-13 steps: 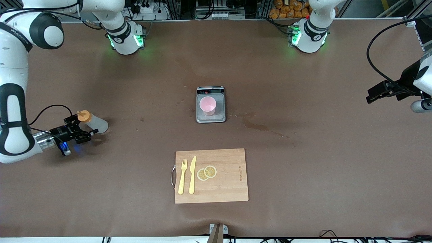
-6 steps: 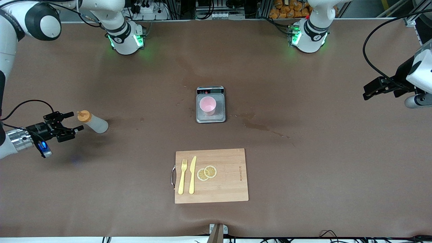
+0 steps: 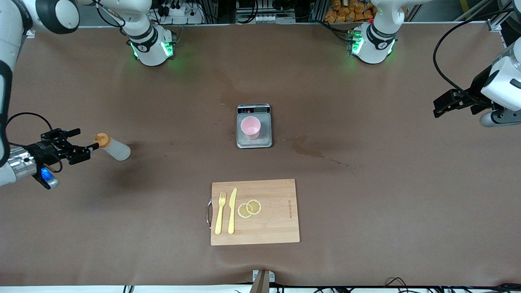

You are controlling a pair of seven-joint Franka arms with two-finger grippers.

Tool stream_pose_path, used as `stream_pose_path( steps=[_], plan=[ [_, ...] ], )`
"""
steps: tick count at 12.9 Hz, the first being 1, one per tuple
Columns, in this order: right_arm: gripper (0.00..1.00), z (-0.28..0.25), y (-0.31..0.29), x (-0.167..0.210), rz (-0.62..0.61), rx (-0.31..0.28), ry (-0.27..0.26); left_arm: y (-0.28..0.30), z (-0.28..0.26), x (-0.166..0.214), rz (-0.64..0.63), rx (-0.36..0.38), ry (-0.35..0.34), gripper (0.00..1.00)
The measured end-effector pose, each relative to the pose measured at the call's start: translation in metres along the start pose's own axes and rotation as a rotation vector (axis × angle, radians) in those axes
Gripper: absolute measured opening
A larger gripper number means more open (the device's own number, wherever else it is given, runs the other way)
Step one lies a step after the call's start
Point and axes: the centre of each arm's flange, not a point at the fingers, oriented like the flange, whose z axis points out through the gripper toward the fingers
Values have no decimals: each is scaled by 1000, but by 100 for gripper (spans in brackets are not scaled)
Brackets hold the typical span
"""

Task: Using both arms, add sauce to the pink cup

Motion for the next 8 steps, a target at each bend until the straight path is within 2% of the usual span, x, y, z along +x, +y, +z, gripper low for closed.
stream_pose_path(
  steps=[1, 3, 6, 8],
  plan=[
    [100, -5, -22, -23, -16, -56, 47, 1, 0, -2, 2, 1, -1, 100],
    [100, -17, -48, -63, -41, -98, 113, 4, 0, -7, 7, 5, -2, 100],
    [100, -38, -41, -97, -48, -73, 188, 0, -2, -12, 1, 8, 0, 100],
    [100, -44, -43, -112, -62, -39, 275, -5, 0, -12, -9, 8, -4, 100]
  ],
)
